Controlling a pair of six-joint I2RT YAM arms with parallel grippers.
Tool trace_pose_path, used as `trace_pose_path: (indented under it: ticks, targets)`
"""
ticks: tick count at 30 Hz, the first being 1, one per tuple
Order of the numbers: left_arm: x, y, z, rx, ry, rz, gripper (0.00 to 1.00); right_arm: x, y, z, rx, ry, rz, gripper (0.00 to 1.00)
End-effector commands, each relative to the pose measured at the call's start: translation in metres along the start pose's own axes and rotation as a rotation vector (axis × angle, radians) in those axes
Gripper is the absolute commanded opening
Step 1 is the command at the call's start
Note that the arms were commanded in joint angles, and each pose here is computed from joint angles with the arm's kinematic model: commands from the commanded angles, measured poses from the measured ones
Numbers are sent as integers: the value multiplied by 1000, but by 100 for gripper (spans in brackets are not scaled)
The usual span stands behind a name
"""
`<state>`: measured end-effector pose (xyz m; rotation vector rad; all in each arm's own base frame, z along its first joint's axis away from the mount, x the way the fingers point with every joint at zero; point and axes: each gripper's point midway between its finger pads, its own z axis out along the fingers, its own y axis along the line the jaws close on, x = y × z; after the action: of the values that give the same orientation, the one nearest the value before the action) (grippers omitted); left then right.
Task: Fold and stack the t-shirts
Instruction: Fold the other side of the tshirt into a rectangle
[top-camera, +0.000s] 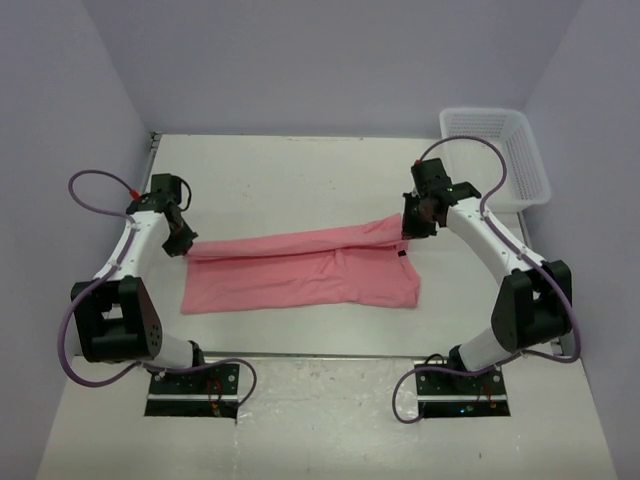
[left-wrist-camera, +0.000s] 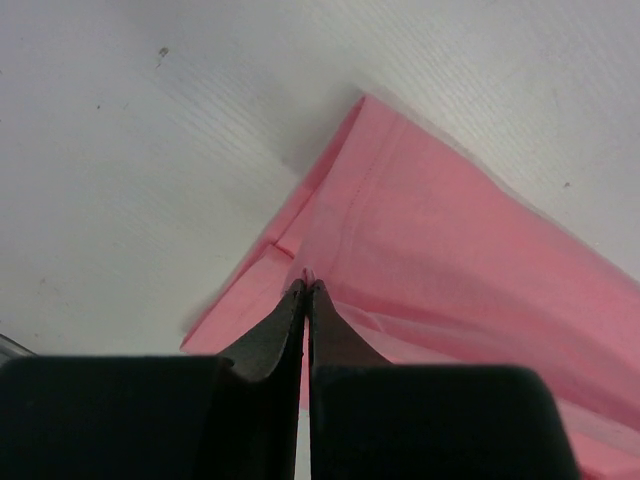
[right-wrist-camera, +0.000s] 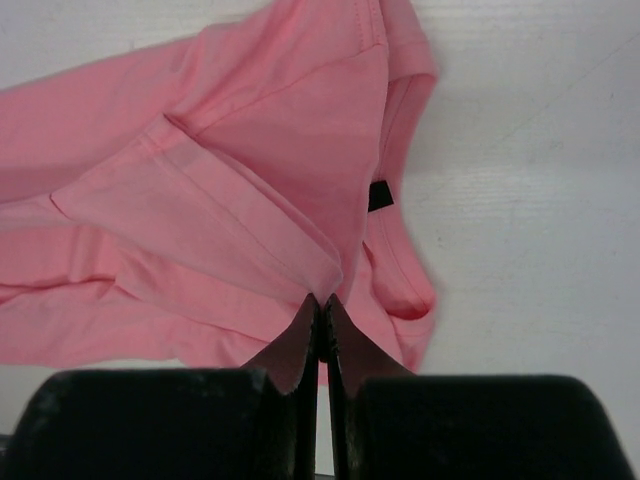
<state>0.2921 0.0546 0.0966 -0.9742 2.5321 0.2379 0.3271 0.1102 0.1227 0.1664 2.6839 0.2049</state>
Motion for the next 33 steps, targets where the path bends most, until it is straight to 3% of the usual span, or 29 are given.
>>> trace_pose_path:
  ticks: [1,2,3,5,6,7,8,9,13,15,16,17,18,19,22,23,25,29,33]
  targets:
    - [4,6,-6,-3,-10,-2,0,10,0,-9,3,-15,9,0]
    - [7,7,-7,-4,0,-1,1,19,0,-10,8,4,22,0]
    - [14,7,-8,9,16,-2,16,25,2,-21,-6,-8,25,4]
    - [28,8,-16,50,34,-17,51,58,7,-25,-1,-14,5,28]
    - [31,11,-21,48,17,-23,53,57,13,-43,-45,-91,13,81]
    - [34,4,-30,64,-15,-34,58,62,25,-50,-114,-84,19,92]
    - [31,0,-38,82,-62,-38,76,54,32,-59,-148,-114,8,95]
    - [23,-3,-54,90,-147,-57,87,36,40,-71,-166,-156,0,96]
    - [-3,-16,-87,99,-286,-56,89,-2,39,-71,-49,-176,-63,95]
    - [-13,-38,-87,152,-284,-21,82,-21,53,-69,-70,-179,-74,95]
    - [-10,-54,-77,177,-231,30,61,-21,57,-49,-55,-129,-86,88]
    - [-9,-64,-73,196,-203,58,38,-25,63,-43,-66,-116,-90,72]
    - [-2,-78,-60,206,-139,102,0,-32,72,-28,-78,-99,-100,1]
    - [-4,-80,-62,214,-145,102,0,-34,79,-20,-96,-84,-102,0]
    - [15,-105,-34,256,-41,162,0,-38,108,-3,-209,-26,-157,0]
    - [26,-113,-25,281,11,177,0,-33,110,17,-200,26,-159,10]
    - [29,-127,-21,320,4,204,0,-36,117,25,-215,45,-173,45]
    - [39,-135,-2,310,40,240,0,-32,115,45,-196,80,-184,75]
    - [43,-136,5,309,53,256,0,-25,112,59,-178,127,-183,72]
